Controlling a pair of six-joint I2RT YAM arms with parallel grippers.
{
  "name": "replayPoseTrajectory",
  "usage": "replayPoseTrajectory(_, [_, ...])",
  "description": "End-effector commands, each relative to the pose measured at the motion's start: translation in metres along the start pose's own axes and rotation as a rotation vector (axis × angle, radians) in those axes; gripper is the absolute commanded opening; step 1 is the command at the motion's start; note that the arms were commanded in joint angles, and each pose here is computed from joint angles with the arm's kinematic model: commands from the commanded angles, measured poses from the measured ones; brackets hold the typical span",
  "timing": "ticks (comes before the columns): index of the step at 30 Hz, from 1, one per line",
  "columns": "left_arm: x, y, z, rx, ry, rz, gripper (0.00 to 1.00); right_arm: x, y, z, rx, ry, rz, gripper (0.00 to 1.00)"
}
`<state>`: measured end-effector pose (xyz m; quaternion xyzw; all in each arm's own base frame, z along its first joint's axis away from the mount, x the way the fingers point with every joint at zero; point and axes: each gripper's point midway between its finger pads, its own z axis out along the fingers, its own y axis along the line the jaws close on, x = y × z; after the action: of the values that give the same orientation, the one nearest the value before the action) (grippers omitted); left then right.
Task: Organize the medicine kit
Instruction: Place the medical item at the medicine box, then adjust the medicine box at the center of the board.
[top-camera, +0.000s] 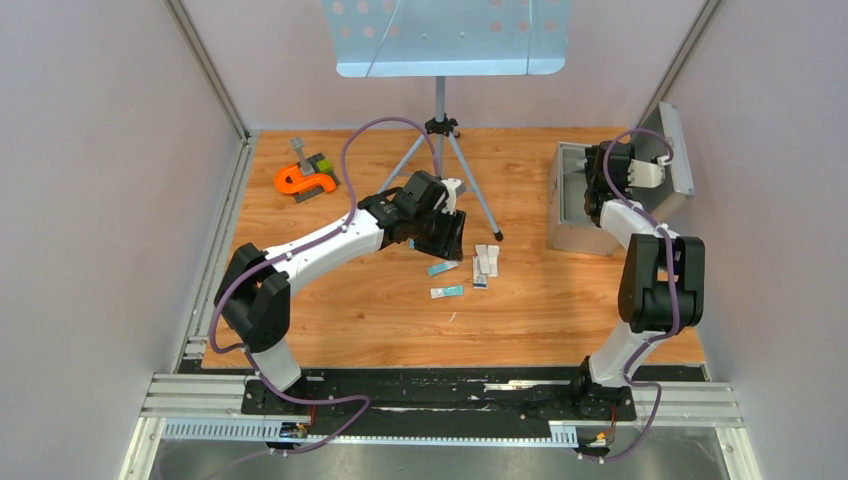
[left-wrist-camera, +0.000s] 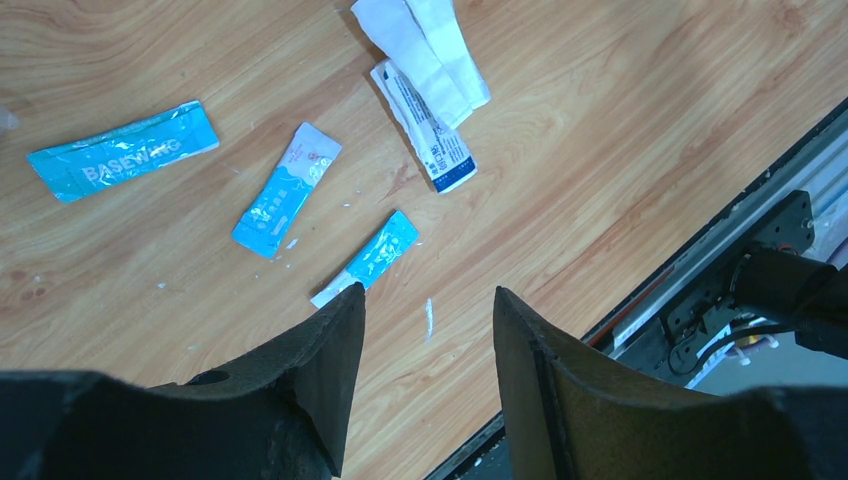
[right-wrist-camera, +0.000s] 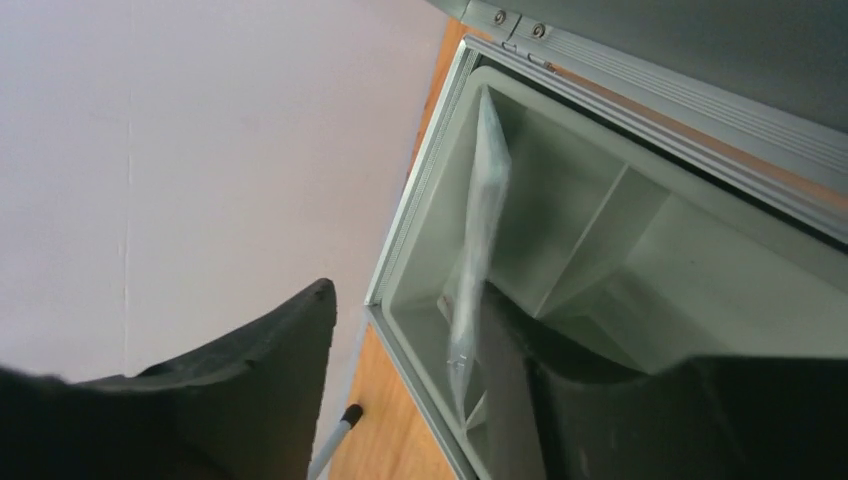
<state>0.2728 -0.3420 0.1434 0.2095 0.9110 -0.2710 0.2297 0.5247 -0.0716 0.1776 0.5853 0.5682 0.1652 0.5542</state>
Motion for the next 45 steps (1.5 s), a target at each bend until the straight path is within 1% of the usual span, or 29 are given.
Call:
replayPoseTrajectory(1, [-0.009,-0.006,-0.013,0.028,-0.043,0.022,0.58,-0.013,0.034,-0.013,-0.102,-0.005,0.026,0.57])
replayPoseTrajectory(3, [-0.009,-0.007,-0.014,0.03,-0.043,0.022,0.58,-0.016,0.039,-0.019,-0.122,0.0,0.021,0.6])
replayPoseTrajectory(8, [-0.009,-0.008,-0.016,0.034,-0.052,0.019,0.58,-0.022,0.053,-0.041,-0.171,0.024,-0.01,0.62])
replayPoseTrajectory(13, [-0.01,-0.01,-0.02,0.042,-0.06,0.016,0.58,-0.026,0.051,-0.074,-0.184,0.069,-0.038,0.63])
replayPoseTrajectory(15, [-0.011,-0.012,-0.021,0.048,-0.065,0.016,0.58,-0.025,0.049,-0.085,-0.196,0.095,-0.078,0.63])
replayPoseTrajectory(17, [-0.011,-0.012,-0.023,0.051,-0.068,0.016,0.58,-0.016,0.047,-0.093,-0.209,0.15,-0.176,0.63])
replayPoseTrajectory(19, [-0.01,-0.012,-0.025,0.051,-0.07,0.015,0.58,-0.005,0.042,-0.097,-0.21,0.214,-0.31,0.62])
replayPoseTrajectory(23, [-0.009,-0.012,-0.028,0.048,-0.081,0.013,0.58,0.011,0.019,-0.102,-0.173,0.34,-0.552,0.61])
replayPoseTrajectory(26, [-0.008,-0.011,-0.028,0.045,-0.08,0.011,0.58,0.026,0.002,-0.105,-0.152,0.458,-0.69,0.61])
replayPoseTrajectory(28, [-0.008,-0.011,-0.028,0.045,-0.082,0.009,0.58,0.032,-0.01,-0.106,-0.125,0.514,-0.744,0.59])
replayPoseTrajectory(32, [-0.008,-0.011,-0.028,0.045,-0.08,0.003,0.58,0.042,-0.022,-0.107,-0.131,0.581,-0.819,0.56])
replayPoseTrajectory(39, [-0.007,-0.01,-0.027,0.043,-0.081,-0.009,0.58,0.073,-0.05,-0.103,-0.071,0.729,-0.994,0.52])
replayPoseTrajectory(40, [-0.007,-0.01,-0.027,0.044,-0.08,-0.012,0.58,0.073,-0.053,-0.101,-0.059,0.734,-1.014,0.5])
replayPoseTrajectory(42, [-0.007,-0.011,-0.027,0.044,-0.082,-0.013,0.58,0.087,-0.054,-0.108,-0.065,0.749,-1.078,0.44])
replayPoseTrajectory(45, [-0.006,-0.009,-0.028,0.038,-0.085,-0.013,0.58,0.091,-0.057,-0.113,-0.058,0.748,-1.124,0.34])
